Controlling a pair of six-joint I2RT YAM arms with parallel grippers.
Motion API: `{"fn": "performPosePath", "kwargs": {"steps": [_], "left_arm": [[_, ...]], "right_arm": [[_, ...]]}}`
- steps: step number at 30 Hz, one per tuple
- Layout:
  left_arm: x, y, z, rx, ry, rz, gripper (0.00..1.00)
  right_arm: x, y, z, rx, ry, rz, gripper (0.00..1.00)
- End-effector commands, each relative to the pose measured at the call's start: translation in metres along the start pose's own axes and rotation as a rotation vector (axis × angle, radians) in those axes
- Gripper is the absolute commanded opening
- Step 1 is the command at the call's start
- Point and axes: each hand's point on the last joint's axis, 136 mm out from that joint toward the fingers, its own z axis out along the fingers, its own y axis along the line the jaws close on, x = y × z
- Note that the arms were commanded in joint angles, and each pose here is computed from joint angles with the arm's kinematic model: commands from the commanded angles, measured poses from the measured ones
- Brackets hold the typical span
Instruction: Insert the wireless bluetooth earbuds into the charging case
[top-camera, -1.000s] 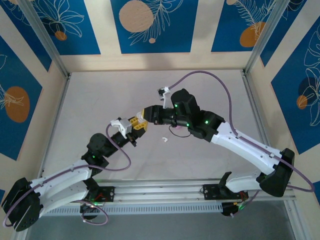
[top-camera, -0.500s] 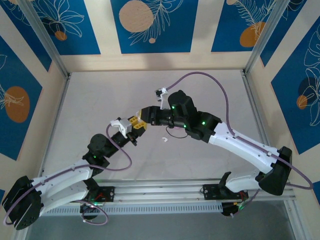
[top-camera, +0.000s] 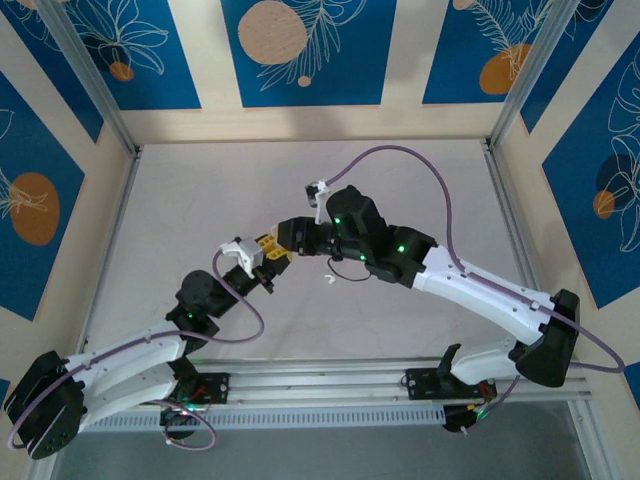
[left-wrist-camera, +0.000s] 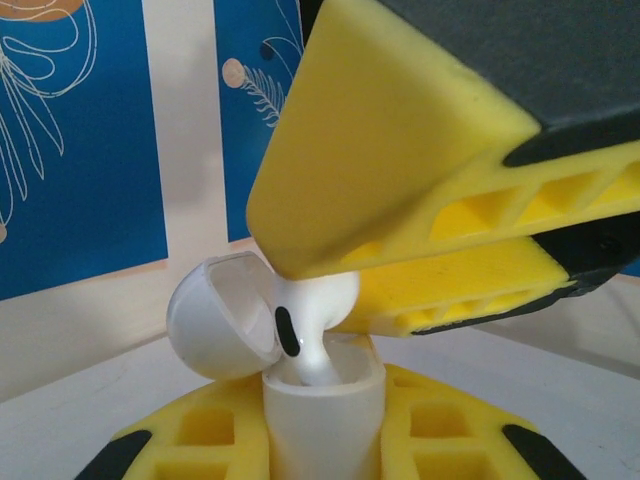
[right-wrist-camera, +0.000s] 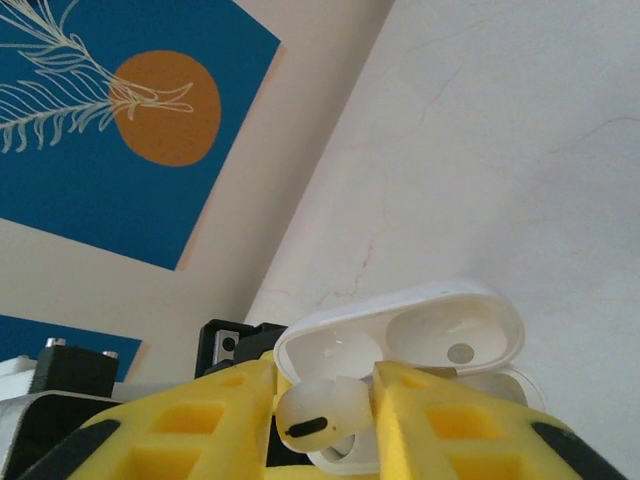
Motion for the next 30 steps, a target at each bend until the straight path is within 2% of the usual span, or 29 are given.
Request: {"fn": "performPosePath", "kwargs": {"steps": [1,17,24,27,30], "left_arm": [[-0.044,-0.004,-0.002,0.009,-0.156,-0.011,0.14],[-0.043,-0.005,-0.004,0.016,-0.149,-0.013,0.14],[-0.034,-0.001,-0.008,-0.009,-0.129,-0.004,0.13],[-0.030,0.003,-0.014,-0.036,-0.111,0.001,0.13],[-0.032,0.008,-0.022,-0.065,-0.103,0.016,0.13]], "right_arm": [[0.017,-0.015,0.004,0.098,0.068,-0.032,0.35],[0.004,-0.007,-0.009,0.133,0.046,-0.106,0.47],[-0.027,0.012,-0.048,0.073,-0.038,-0.181,0.52],[-0.040,-0.027,-0.065,0.169,-0.052,-0.105,0.51],[-0.034,-0.086,-0.068,0.260,0.018,0.067,0.51]]}}
